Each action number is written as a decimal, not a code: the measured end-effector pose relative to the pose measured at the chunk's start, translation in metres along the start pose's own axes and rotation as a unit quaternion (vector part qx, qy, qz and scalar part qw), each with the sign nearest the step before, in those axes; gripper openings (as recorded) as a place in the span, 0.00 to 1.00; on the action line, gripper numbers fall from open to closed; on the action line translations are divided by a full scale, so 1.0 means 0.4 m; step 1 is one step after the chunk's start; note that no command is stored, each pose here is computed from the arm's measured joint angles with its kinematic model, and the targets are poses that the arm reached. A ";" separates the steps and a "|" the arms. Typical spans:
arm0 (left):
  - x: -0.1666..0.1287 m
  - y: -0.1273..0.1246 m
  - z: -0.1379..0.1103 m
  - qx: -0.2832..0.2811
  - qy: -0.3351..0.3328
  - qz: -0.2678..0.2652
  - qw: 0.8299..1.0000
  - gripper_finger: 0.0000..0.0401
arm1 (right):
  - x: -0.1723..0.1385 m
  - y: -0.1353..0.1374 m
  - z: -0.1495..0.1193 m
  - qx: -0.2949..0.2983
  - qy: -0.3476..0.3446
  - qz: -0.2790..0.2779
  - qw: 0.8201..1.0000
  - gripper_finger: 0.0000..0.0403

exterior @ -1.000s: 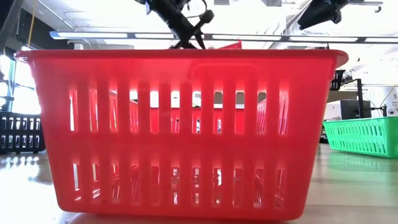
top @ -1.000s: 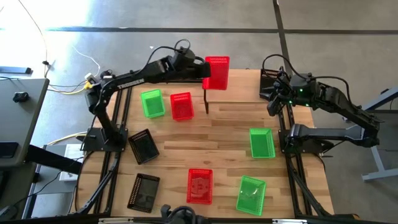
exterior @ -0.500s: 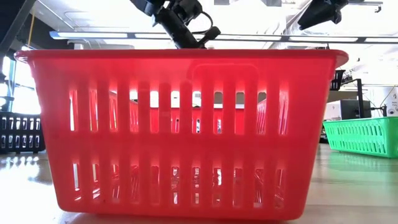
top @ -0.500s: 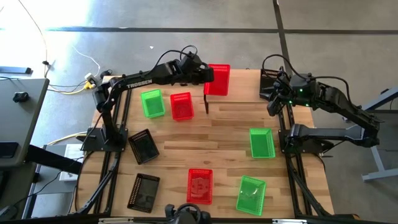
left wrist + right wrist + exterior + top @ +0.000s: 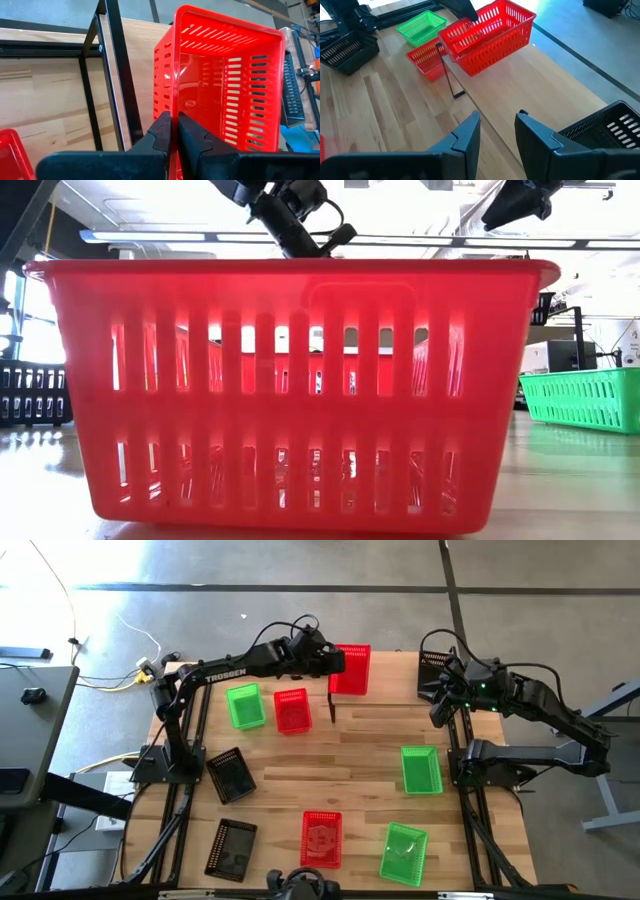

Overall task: Stack baskets on shelf by color
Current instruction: Put the middle red bin on the shelf

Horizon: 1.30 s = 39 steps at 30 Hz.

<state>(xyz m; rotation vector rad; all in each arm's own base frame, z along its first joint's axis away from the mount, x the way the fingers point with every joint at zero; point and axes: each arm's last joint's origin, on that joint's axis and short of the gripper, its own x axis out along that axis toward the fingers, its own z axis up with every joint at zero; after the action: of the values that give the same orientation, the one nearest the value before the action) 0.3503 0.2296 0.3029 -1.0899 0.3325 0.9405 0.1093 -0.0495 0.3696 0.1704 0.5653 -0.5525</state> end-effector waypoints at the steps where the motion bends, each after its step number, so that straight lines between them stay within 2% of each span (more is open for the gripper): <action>1: 0.000 0.000 0.000 0.000 0.000 0.000 1.000 0.02 | 0.000 0.000 0.000 0.000 0.000 0.000 1.000 0.27; 12: 0.000 -0.001 -0.002 -0.012 0.011 -0.006 1.000 0.08 | 0.000 0.000 -0.001 0.000 0.002 0.000 1.000 0.27; 39: -0.002 -0.010 0.005 -0.017 0.008 -0.033 0.999 0.08 | 0.000 -0.001 -0.013 -0.004 0.027 -0.002 1.000 0.27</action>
<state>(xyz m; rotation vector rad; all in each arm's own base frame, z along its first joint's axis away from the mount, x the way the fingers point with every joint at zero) 0.3527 0.2306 0.3067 -1.1331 0.2934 0.8812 0.1064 -0.0483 0.3652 0.1766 0.6214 -0.5513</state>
